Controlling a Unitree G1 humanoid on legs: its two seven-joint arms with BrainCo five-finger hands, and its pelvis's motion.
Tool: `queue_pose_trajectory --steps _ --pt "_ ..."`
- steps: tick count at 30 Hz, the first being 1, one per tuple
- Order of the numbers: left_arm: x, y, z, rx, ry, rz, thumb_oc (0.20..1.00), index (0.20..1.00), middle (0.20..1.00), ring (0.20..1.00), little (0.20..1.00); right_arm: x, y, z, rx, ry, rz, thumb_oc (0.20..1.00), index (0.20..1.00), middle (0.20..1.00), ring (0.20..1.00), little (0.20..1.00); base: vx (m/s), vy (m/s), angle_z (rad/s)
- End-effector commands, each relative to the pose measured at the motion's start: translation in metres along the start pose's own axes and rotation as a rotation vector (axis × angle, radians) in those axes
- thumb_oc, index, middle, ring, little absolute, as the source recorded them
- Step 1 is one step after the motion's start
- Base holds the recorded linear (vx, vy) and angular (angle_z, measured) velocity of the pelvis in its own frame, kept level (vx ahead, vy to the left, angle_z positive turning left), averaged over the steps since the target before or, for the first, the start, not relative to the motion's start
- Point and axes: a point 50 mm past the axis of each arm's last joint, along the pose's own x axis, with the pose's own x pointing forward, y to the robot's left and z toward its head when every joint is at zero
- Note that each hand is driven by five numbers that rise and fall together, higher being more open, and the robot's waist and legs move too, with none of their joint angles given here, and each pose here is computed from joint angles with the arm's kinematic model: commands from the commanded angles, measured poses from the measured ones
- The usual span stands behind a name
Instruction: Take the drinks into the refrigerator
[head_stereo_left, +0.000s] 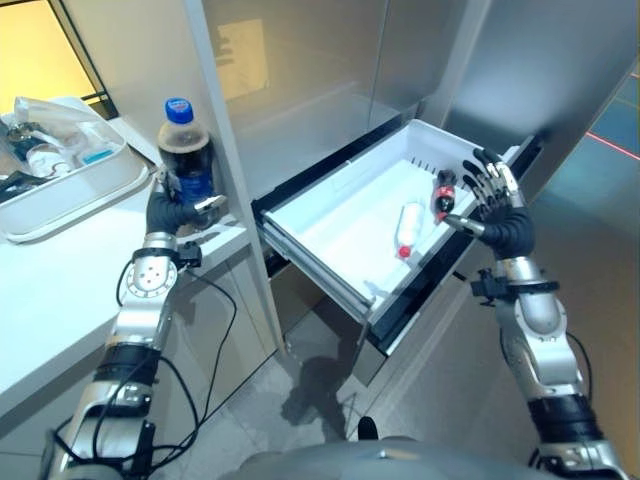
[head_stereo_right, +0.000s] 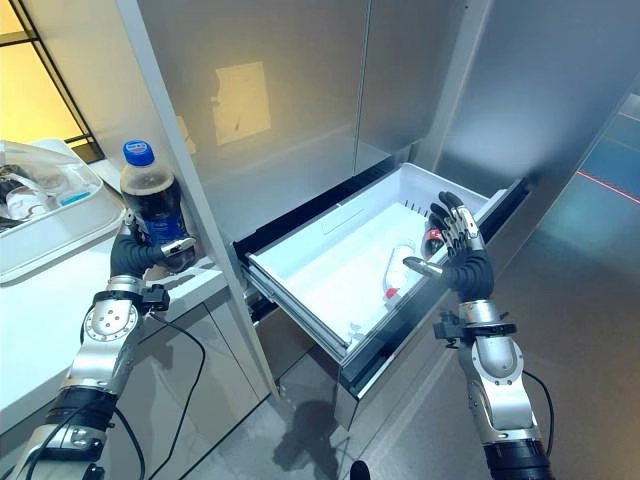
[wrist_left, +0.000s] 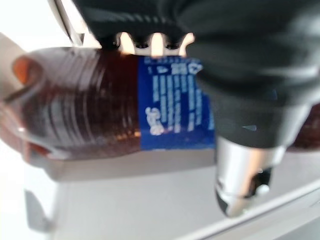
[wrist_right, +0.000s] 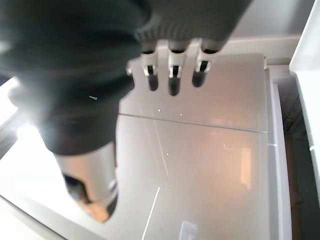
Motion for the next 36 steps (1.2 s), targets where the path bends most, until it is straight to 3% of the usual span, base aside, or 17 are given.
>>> queue_pose_trajectory --steps 1,23,24,26,27,28,30,34,36 --pt "0.012 -0.003 0.009 0.031 -0.051 -0.018 1.0 1.0 1.0 1.0 1.0 0.011 -0.007 0.04 -0.006 -0.202 -0.007 1.0 1.0 1.0 1.0 1.0 0.0 0.0 0.0" --pt "-0.002 -0.003 -0.008 0.074 0.017 -0.032 1.0 1.0 1.0 1.0 1.0 0.006 -0.006 0.036 0.015 -0.185 -0.009 1.0 1.0 1.0 1.0 1.0 0.0 -0.003 0.0" --pt "-0.003 -0.003 -0.008 0.072 0.016 -0.028 0.583 0.583 0.583 0.583 0.583 0.005 -0.007 0.035 0.011 -0.183 -0.012 1.0 1.0 1.0 1.0 1.0 0.0 0.0 0.0" --pt "-0.003 -0.003 -0.008 0.071 0.016 -0.025 0.529 0.529 0.529 0.529 0.529 0.005 -0.007 0.036 0.01 -0.184 -0.012 1.0 1.0 1.0 1.0 1.0 -0.02 -0.008 0.0" --pt "-0.003 -0.003 -0.009 0.073 0.019 -0.019 0.573 0.573 0.573 0.573 0.573 0.005 -0.006 0.036 0.013 -0.185 -0.012 1.0 1.0 1.0 1.0 1.0 0.0 0.0 0.0" --pt "-0.003 -0.003 -0.008 0.074 0.015 -0.018 0.432 0.432 0.432 0.432 0.432 0.004 -0.007 0.035 0.014 -0.183 -0.014 1.0 1.0 1.0 1.0 1.0 0.0 0.0 0.0" --pt "-0.003 -0.003 -0.008 0.074 0.013 -0.018 0.344 0.344 0.344 0.344 0.344 0.004 -0.006 0.036 0.014 -0.184 -0.014 1.0 1.0 1.0 1.0 1.0 0.0 0.0 0.0" --pt "-0.004 -0.003 -0.009 0.064 0.015 -0.017 0.307 0.307 0.307 0.307 0.307 0.004 -0.006 0.035 0.015 -0.182 -0.012 1.0 1.0 1.0 1.0 1.0 0.0 -0.002 0.0" --pt "-0.004 -0.002 -0.009 0.057 0.016 -0.012 0.219 0.219 0.219 0.219 0.219 0.005 -0.007 0.035 0.013 -0.183 -0.011 1.0 1.0 1.0 1.0 1.0 0.02 0.006 0.0"
